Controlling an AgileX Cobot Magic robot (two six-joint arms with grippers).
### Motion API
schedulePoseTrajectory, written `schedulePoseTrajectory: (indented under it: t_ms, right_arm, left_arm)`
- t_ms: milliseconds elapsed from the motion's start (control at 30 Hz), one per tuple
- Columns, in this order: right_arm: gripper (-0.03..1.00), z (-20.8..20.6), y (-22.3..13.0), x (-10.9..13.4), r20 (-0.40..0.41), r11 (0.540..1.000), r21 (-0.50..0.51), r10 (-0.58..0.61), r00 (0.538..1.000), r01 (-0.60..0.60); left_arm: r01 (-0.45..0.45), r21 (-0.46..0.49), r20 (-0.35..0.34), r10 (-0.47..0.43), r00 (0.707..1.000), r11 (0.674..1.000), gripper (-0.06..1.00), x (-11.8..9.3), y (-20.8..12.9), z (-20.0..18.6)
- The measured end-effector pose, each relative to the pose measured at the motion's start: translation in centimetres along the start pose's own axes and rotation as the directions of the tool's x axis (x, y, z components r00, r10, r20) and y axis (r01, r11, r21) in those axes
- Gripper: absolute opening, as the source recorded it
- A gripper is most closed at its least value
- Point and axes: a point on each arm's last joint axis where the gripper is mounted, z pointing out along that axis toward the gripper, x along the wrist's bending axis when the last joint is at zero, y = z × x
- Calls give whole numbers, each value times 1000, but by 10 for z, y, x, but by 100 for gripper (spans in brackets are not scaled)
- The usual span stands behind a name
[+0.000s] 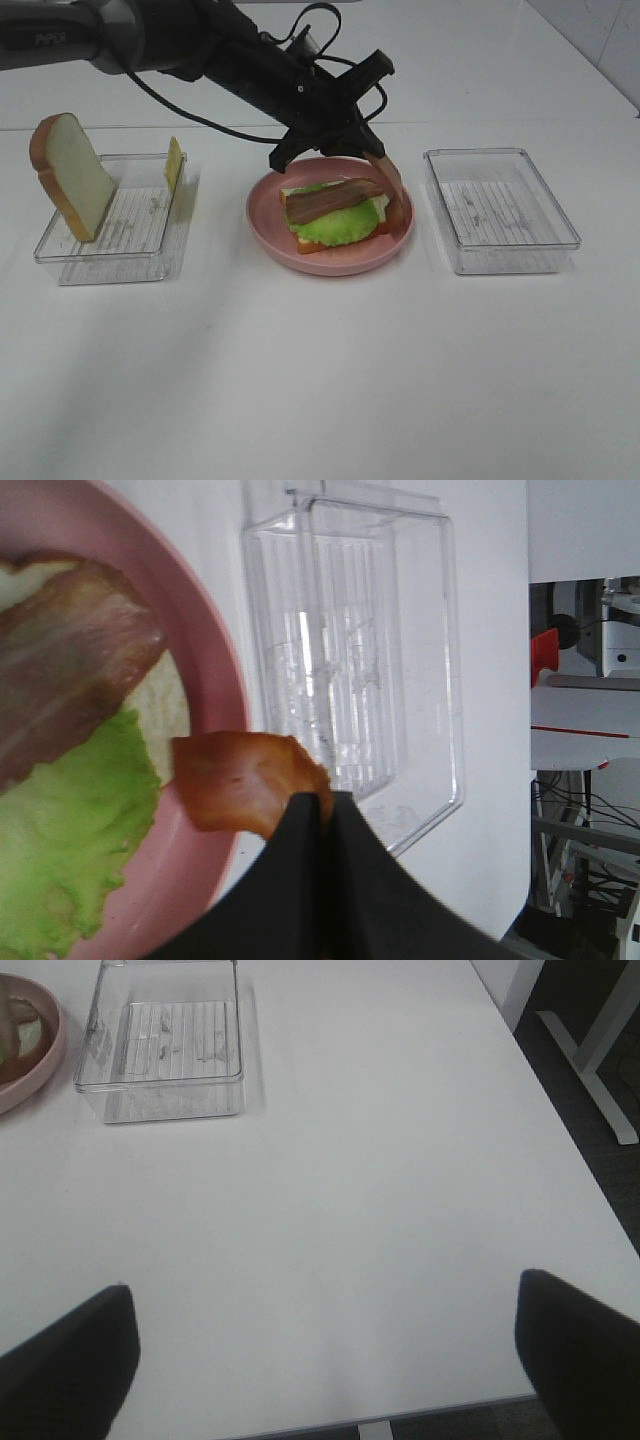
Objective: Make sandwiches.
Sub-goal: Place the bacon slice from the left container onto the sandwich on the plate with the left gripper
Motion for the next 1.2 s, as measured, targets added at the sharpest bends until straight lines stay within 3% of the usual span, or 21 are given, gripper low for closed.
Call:
schedulePoseTrajectory:
  t_ms: [467,700,1000,1067,1133,1167,1200]
  right_arm:
    - [99,0,0,0,0,1000,0,0,1000,0]
    - [99,0,0,0,0,1000,0,0,1000,0]
    - [99,0,0,0,0,1000,0,0,1000,0]
    - [99,0,0,0,0,1000,0,0,1000,0]
    - [99,0,0,0,0,1000,0,0,1000,0]
    - [99,0,0,0,0,1000,0,0,1000,0]
    - [99,0,0,0,0,1000,0,0,1000,0]
  left_arm:
    - [-101,-5,-154,99,983,995,0,33,17,-12]
    - [-200,42,-262,204,943,979,0,43,17,-15]
    - [-230,40,-289,231,929,972,0,46,18,-16]
    - [-230,40,-289,231,929,972,4,46,18,-16]
    - [-230,40,-289,231,929,972,21,46,18,-16]
    - [-230,40,-289,231,929,972,21,46,18,-16]
    - [-229,42,-289,231,929,973,39,46,18,-16]
